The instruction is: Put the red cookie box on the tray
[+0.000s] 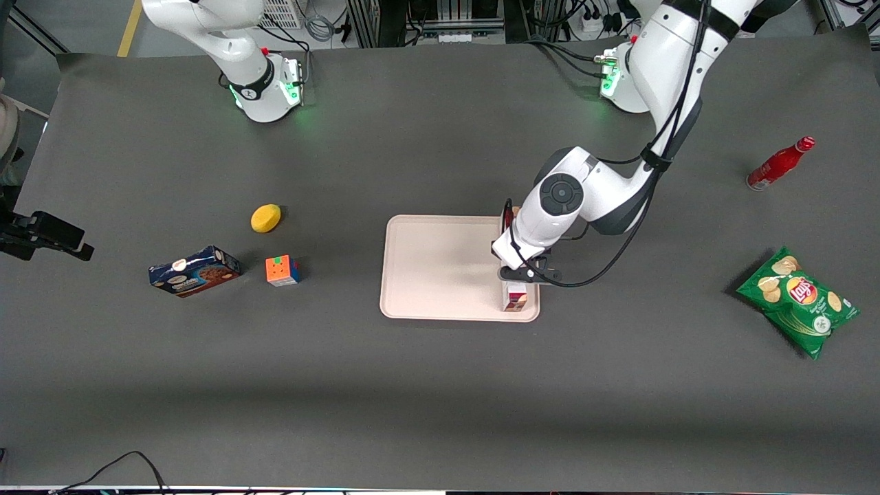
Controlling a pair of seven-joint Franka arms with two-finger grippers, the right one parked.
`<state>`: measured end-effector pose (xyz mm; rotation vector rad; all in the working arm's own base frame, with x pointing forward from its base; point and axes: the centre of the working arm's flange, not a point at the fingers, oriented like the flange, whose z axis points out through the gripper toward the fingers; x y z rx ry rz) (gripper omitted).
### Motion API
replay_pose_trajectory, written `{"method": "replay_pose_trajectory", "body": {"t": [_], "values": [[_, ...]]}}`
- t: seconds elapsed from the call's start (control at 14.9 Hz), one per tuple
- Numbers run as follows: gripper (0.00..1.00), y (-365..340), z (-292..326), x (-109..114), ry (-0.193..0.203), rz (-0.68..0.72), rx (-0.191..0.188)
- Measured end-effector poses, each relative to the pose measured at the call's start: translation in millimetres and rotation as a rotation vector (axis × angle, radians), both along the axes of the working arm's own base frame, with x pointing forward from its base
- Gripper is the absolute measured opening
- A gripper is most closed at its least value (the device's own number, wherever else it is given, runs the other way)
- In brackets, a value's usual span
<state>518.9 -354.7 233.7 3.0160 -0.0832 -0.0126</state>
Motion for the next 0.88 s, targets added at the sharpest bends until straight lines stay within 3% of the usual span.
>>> {"method": "replay_pose_trajectory", "body": {"t": [0.27, 0.54, 0.67, 0.88], "values": [[0.6, -0.6, 8.0, 5.7, -0.017, 0.004, -0.006], [0.99, 44.0, 73.4, 50.3, -0.126, 0.09, 0.009], [1.0, 91.1, 130.5, 75.4, -0.158, 0.116, 0.042], [1.0, 180.2, 214.3, 102.9, -0.12, 0.111, 0.041]]}}
